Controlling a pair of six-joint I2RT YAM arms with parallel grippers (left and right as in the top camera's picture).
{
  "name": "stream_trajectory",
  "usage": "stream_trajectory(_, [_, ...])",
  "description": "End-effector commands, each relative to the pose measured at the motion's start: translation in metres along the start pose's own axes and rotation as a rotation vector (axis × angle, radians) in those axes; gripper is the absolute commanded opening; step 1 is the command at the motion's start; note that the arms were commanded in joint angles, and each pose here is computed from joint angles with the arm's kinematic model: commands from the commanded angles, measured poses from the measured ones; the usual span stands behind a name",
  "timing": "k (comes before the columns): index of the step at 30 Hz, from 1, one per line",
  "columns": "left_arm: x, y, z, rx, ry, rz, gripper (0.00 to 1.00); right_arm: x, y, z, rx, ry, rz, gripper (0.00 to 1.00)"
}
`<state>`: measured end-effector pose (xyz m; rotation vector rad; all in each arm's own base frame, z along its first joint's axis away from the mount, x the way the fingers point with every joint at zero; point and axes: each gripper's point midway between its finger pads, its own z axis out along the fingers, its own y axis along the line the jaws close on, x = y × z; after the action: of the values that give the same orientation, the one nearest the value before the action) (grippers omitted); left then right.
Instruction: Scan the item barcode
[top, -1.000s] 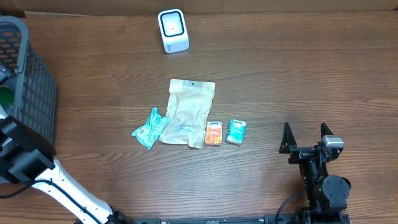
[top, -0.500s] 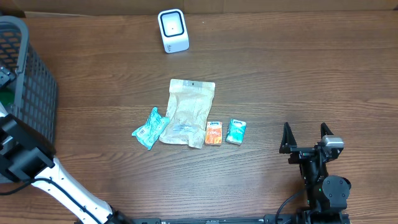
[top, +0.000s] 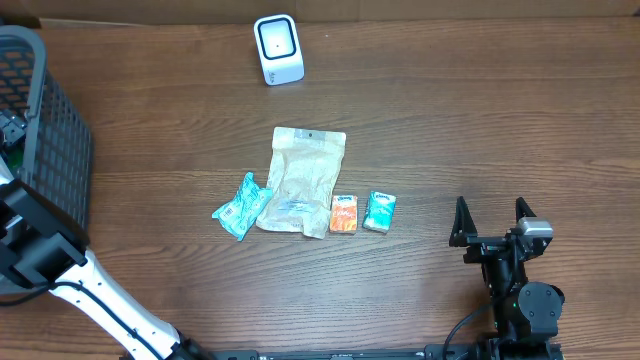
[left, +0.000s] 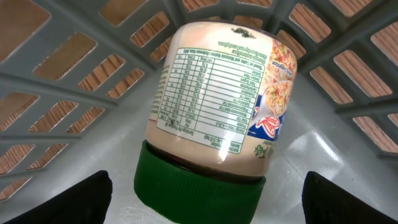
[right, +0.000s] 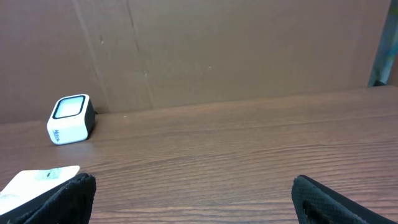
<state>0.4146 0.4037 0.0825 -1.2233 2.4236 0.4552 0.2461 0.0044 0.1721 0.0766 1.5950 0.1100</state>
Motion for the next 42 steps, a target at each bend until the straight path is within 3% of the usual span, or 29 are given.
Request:
stream_trajectory(1, [0.006, 0.005, 0.011, -0.011, 0.02, 0.017, 0.84, 0.002, -0.002, 0.0, 0.007, -0.002, -0.005, 1.0])
stream_trajectory(42, [0.007, 0.004, 0.023, -0.01, 0.002, 0.012, 0.77, 0.002, -0.002, 0.0, 0.007, -0.002, -0.005, 1.0])
